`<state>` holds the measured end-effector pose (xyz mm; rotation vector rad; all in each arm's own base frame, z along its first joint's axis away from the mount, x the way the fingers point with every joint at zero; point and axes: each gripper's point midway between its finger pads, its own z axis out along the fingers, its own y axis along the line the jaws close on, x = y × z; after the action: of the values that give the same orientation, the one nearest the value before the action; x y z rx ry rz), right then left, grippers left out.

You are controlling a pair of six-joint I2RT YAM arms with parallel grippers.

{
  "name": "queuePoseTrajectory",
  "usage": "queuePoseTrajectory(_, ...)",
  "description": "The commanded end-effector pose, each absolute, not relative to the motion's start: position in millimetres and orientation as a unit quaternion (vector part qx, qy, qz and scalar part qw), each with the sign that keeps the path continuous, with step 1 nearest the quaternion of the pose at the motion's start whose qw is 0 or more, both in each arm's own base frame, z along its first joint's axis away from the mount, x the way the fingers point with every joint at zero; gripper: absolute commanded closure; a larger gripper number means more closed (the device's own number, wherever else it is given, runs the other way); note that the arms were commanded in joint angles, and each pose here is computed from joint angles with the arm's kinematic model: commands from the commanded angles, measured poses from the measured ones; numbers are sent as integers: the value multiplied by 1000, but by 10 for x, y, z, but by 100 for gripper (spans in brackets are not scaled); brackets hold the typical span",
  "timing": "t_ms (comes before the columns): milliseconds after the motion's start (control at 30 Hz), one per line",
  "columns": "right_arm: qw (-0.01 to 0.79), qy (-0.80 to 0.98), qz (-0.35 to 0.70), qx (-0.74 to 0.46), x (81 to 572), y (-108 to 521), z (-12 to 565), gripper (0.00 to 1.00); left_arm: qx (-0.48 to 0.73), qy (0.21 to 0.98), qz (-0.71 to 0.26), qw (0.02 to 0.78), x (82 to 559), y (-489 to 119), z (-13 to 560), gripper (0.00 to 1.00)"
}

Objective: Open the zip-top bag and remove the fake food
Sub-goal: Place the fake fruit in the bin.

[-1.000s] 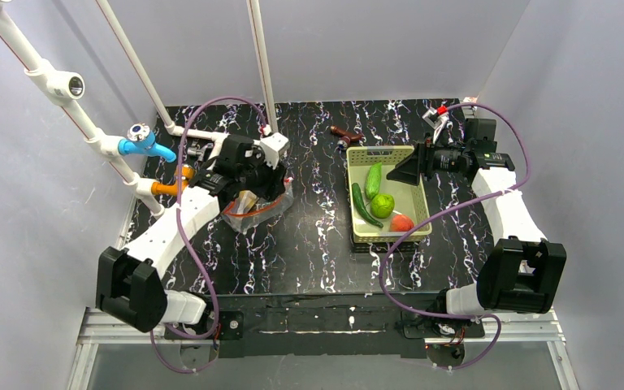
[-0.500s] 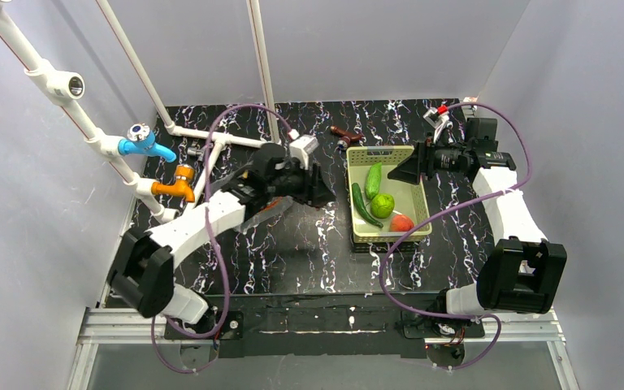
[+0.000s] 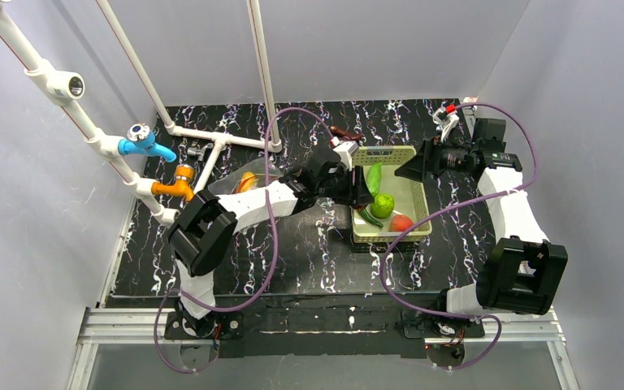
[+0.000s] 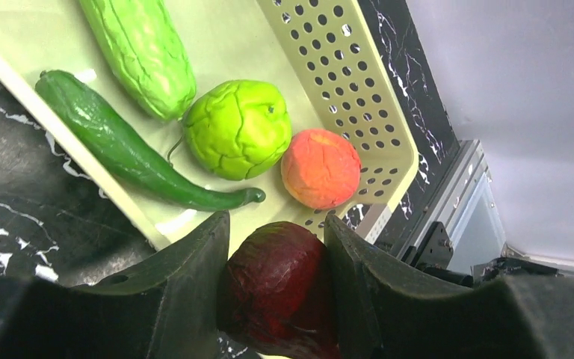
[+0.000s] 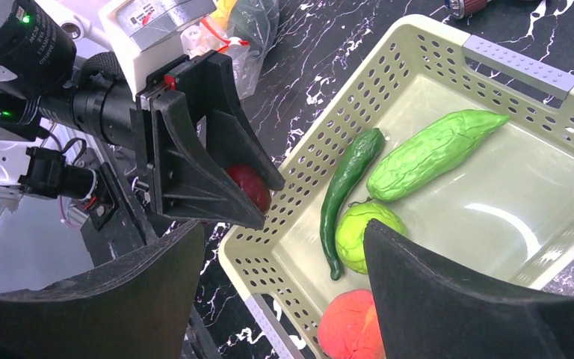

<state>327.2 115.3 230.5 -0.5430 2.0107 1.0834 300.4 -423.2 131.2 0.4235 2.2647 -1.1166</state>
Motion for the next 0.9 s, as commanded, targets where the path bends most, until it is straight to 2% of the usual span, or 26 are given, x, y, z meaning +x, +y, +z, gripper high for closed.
queuePoseTrajectory(0,421,774,411,-233,3301,1133,2528,16,144,850,-405,306,3120,-4300,1437,80)
queuePoseTrajectory(67,420,774,411,-233,3304,1132,2522,16,146,854,-398,302,3120,-4318,1394,71)
queuePoseTrajectory(200,419,775,412,-232,3306,1130,2516,16,158,856,-391,299,3094,-4369,1376,41)
queuePoseTrajectory(333,419,775,412,-232,3306,1130,2516,16,164,854,-391,302,3090,-4374,1395,27)
queuePoseTrajectory(600,419,776,412,-231,3306,1123,2509,16,180,830,-388,358,3114,-4244,1705,24)
queuePoseTrajectory(633,424,800,369,-213,3409,1012,2409,16,181,828,-379,371,3121,-4178,1748,24)
queuePoseTrajectory(667,418,773,417,-233,3291,1140,2522,16,184,824,-373,384,3114,-4116,1815,23)
queuePoseTrajectory(733,416,768,426,-236,3266,1161,2542,16,188,816,-358,413,3105,-3971,1958,21)
queuePoseTrajectory(767,416,767,427,-237,3261,1165,2544,16,192,813,-347,427,3099,-3885,2015,19)
queuePoseTrajectory(833,416,765,431,-238,3251,1171,2555,16,194,807,-326,452,3073,-3706,2124,3)
queuePoseTrajectory(867,415,764,432,-239,3241,1177,2556,16,190,807,-308,467,3084,-3591,2148,2)
